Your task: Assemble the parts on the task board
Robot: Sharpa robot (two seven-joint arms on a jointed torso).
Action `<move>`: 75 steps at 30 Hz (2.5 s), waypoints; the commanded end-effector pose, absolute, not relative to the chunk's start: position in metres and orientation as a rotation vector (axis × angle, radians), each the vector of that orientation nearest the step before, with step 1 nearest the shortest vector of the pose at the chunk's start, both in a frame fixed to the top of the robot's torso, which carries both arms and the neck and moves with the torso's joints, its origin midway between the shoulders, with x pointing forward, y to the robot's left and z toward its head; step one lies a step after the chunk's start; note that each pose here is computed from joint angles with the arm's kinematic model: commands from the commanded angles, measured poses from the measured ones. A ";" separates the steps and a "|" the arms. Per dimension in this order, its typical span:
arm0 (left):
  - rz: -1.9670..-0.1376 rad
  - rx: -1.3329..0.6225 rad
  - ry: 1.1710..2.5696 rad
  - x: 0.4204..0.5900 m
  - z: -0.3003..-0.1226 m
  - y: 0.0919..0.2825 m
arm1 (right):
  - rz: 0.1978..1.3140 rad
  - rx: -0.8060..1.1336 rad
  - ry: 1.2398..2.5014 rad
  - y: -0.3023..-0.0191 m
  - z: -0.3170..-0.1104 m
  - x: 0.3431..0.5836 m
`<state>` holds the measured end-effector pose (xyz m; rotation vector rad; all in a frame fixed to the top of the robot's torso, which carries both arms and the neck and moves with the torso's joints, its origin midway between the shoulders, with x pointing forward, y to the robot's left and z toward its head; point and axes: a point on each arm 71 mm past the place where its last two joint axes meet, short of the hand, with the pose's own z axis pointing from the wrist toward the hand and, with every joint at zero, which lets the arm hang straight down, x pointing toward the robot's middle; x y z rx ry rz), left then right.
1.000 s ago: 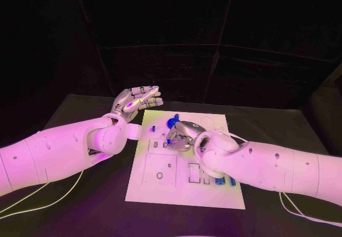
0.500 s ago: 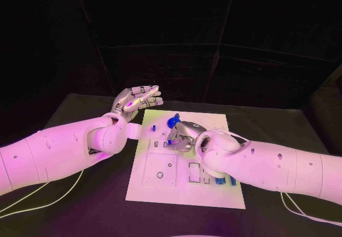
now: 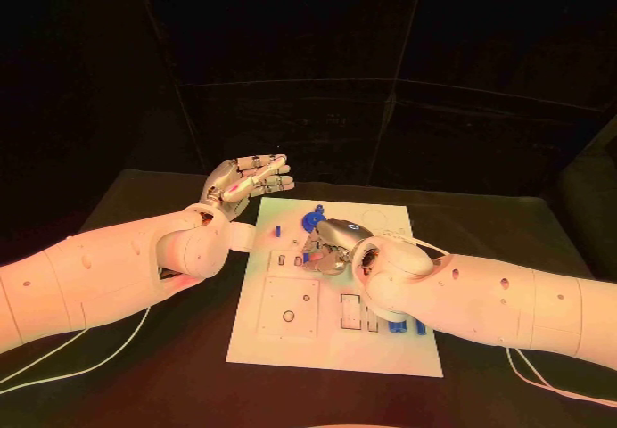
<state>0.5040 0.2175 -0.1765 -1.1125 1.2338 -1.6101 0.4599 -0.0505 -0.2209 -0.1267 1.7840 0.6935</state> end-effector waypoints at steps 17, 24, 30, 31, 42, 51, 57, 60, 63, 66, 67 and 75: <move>-1.626 -1.105 1.232 0.504 -0.175 0.217 | 0.630 -0.120 1.822 -0.053 -0.229 0.460; -1.626 -1.105 1.232 0.504 -0.175 0.217 | 0.628 -0.111 1.814 -0.053 -0.228 0.460; -1.626 -1.105 1.232 0.504 -0.175 0.217 | 0.619 -0.102 1.808 -0.054 -0.228 0.461; -1.626 -1.105 1.232 0.504 -0.175 0.217 | 0.619 -0.100 1.807 -0.054 -0.228 0.461; -1.626 -1.105 1.232 0.504 -0.175 0.218 | 0.639 -0.080 1.760 -0.053 -0.224 0.460; -1.626 -1.105 1.232 0.504 -0.175 0.218 | 0.681 -0.070 1.683 -0.053 -0.218 0.459; -1.624 -1.107 1.235 0.505 -0.175 0.218 | 0.754 -0.097 1.625 -0.057 -0.212 0.455; -1.618 -1.111 1.244 0.505 -0.176 0.219 | 0.837 -0.136 1.604 -0.063 -0.209 0.451; -1.611 -1.106 1.264 0.505 -0.177 0.221 | 0.930 -0.164 1.598 -0.072 -0.201 0.449; -1.596 -1.090 1.317 0.504 -0.179 0.222 | 1.026 -0.156 1.616 -0.086 -0.188 0.453; -1.587 -1.079 1.341 0.504 -0.179 0.222 | 1.053 -0.144 1.632 -0.091 -0.184 0.454; -1.420 -0.924 1.652 0.503 -0.185 0.221 | 1.266 0.229 1.816 -0.144 -0.159 0.478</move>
